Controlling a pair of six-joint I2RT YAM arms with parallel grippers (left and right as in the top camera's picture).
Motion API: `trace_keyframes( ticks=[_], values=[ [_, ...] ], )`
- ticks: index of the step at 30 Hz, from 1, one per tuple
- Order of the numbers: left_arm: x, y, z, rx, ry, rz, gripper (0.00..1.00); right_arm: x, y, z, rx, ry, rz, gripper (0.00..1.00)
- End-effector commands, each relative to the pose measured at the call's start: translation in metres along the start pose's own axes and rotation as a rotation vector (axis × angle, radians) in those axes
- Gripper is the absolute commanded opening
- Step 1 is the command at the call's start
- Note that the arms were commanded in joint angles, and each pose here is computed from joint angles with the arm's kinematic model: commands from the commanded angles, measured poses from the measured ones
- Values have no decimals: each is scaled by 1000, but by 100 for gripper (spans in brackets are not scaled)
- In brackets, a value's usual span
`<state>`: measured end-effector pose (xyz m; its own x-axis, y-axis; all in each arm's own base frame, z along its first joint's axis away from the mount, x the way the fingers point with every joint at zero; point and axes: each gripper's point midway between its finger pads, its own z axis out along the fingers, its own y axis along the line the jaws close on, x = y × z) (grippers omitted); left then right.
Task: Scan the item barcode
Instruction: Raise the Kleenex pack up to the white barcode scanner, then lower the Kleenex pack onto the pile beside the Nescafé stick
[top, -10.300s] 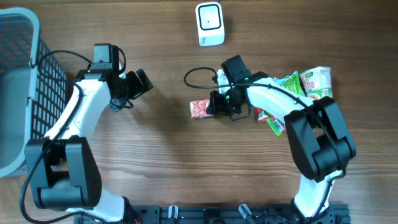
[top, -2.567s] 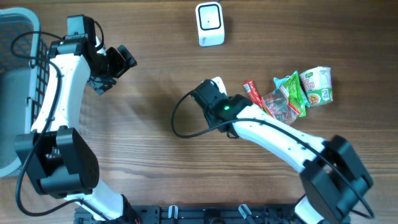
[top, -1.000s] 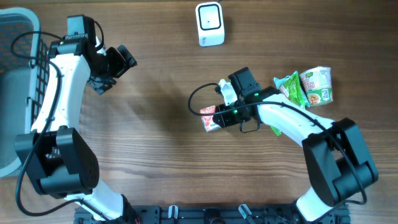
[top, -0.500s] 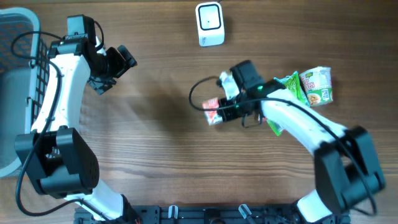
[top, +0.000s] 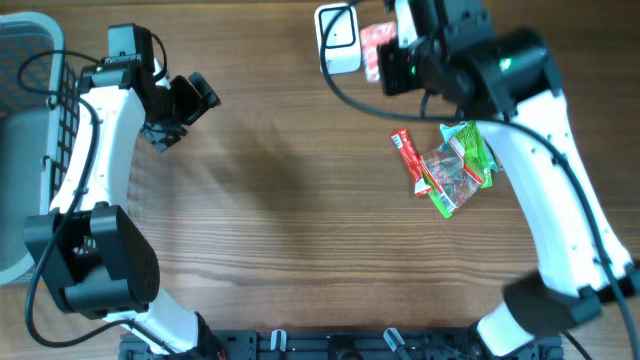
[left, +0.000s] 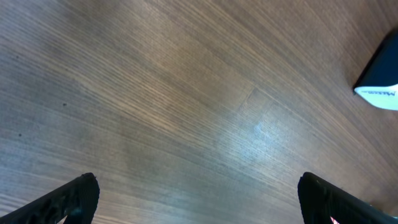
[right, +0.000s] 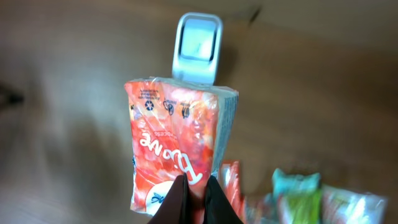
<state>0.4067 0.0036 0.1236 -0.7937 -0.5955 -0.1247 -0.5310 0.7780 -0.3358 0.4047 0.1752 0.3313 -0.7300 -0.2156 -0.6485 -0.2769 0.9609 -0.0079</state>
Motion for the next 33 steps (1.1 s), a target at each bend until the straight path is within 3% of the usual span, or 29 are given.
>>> trace_keyframes(
  ticks=[1, 5, 8, 11, 17, 22, 25, 28, 33],
  values=[
    [-4, -3, -10, 9, -28, 7, 100, -31, -18, 31, 164, -50, -86, 4],
    [-4, -3, -10, 10, -29, 7, 100, -38, -9, 87, 276, -38, -239, 4],
    [-4, -3, -10, 9, -28, 7, 100, -33, -15, 143, 472, -9, -307, 4],
    [-4, -3, -10, 10, -29, 7, 100, -26, -9, 187, 491, 23, -421, 4],
    [-4, -3, -10, 9, -28, 7, 100, -4, -8, 252, 538, 61, -457, 4],
    [-4, -3, -10, 9, -28, 7, 100, -23, -27, 229, 623, -7, -344, 4],
    [-4, -3, -10, 9, -28, 7, 100, -26, -35, 179, 617, -3, -256, 4],
    [-4, -3, -10, 10, -29, 7, 100, -13, -30, 125, 461, 71, -240, 4],
    [-4, -3, -10, 9, -28, 7, 100, 46, -27, 56, 98, 301, -127, 4]
  ],
)
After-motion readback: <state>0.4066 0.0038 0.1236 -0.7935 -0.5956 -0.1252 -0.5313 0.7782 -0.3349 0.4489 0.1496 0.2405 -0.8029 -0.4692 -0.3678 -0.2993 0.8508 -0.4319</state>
